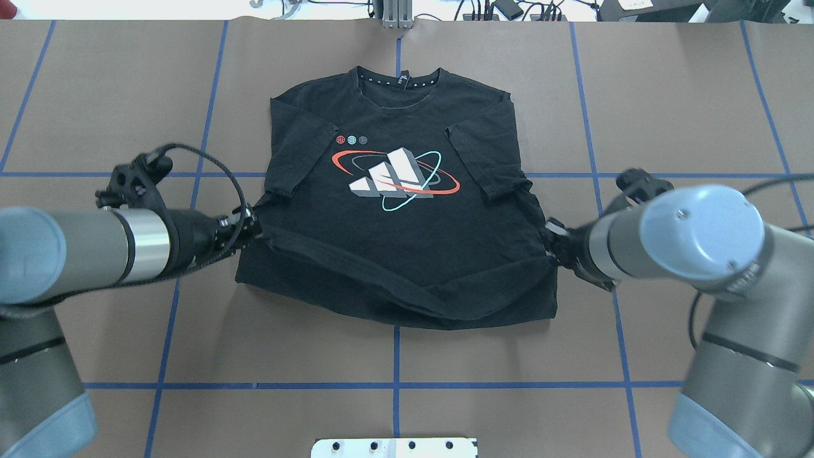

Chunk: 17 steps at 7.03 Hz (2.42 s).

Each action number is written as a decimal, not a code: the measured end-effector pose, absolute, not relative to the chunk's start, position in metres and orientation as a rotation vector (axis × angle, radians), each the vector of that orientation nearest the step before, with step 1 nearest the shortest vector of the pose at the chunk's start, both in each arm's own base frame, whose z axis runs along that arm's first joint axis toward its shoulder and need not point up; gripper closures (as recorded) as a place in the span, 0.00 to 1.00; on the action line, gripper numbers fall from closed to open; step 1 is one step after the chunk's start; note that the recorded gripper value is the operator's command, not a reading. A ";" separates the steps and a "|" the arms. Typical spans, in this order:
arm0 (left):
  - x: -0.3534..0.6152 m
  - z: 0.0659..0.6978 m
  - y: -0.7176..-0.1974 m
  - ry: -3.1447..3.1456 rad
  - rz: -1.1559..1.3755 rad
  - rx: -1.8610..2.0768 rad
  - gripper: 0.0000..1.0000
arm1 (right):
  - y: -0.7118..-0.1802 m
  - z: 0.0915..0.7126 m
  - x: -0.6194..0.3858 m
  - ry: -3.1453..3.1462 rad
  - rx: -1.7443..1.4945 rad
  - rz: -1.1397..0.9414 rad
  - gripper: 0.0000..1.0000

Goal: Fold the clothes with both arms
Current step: 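Lift the hem with both grippers and fold it toward the collar, then release the hem and raise both grippers away from the shirt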

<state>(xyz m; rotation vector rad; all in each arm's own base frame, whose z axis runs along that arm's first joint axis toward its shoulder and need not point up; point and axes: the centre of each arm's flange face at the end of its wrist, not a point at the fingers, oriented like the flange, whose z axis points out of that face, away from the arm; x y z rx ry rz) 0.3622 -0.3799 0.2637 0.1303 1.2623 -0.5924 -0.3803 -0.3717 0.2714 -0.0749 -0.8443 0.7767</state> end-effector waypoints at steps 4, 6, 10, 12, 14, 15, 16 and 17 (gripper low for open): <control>0.356 0.314 -0.508 1.200 -0.689 0.248 1.00 | -0.492 0.292 -0.383 -0.736 -0.039 0.903 1.00; 0.364 0.342 -0.544 1.179 -0.707 0.273 1.00 | -0.540 0.299 -0.390 -0.691 -0.033 0.944 1.00; 0.391 0.366 -0.601 1.156 -0.735 0.296 0.96 | -0.624 0.325 -0.410 -0.678 -0.009 0.991 1.00; 0.401 0.368 -0.625 1.153 -0.747 0.304 0.87 | -0.646 0.338 -0.418 -0.674 0.002 0.995 1.00; 0.410 0.383 -0.649 1.147 -0.763 0.325 0.27 | -0.658 0.354 -0.425 -0.678 0.017 0.997 1.00; 0.412 0.390 -0.657 1.137 -0.770 0.350 0.00 | -0.665 0.356 -0.431 -0.683 0.028 0.998 0.54; 0.413 0.395 -0.665 1.120 -0.764 0.371 0.00 | -0.678 0.358 -0.438 -0.690 0.043 1.002 0.01; 0.408 0.400 -0.672 1.103 -0.756 0.392 0.00 | -0.691 0.356 -0.443 -0.700 0.061 1.007 0.00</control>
